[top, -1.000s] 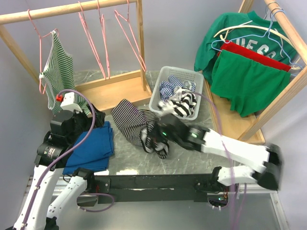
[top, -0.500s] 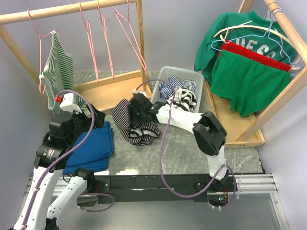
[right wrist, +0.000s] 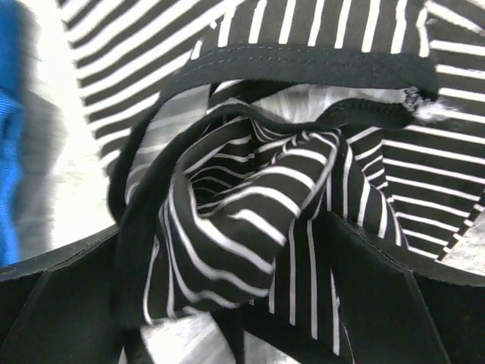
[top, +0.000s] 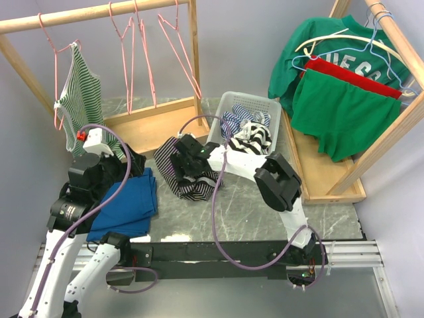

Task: Remove the tank top from the hanger
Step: Pick up the tank top from the center of the board, then place the tank top in the bin.

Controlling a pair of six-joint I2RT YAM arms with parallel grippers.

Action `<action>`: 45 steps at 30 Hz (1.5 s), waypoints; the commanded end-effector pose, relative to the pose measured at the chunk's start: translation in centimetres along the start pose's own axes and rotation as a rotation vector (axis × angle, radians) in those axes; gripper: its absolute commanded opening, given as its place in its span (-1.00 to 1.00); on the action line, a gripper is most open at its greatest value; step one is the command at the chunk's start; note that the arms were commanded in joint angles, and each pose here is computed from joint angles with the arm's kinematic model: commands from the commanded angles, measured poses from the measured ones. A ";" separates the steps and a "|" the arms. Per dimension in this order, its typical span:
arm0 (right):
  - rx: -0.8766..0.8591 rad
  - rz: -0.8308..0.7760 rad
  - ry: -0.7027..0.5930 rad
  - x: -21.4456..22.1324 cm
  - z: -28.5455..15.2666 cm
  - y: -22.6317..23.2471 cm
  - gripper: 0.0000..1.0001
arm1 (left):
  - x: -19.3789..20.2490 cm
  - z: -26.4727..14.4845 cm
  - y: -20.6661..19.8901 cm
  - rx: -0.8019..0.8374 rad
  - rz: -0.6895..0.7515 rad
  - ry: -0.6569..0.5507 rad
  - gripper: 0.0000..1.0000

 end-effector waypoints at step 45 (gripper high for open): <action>0.185 0.317 -0.484 -3.9 -23.4 -9.2 -1.00 | -0.5 0.5 -0.4 0.029 -0.001 -0.024 0.93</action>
Point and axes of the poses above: each gripper's point midway between its finger pads, its own z axis out along the fingers, its own y axis along the line the jaws close on, x = y × z, the point moved 8 cm from there along -z, back along the fingers, and after that the axes turned 3 degrees about -z, right-handed, at the moved point
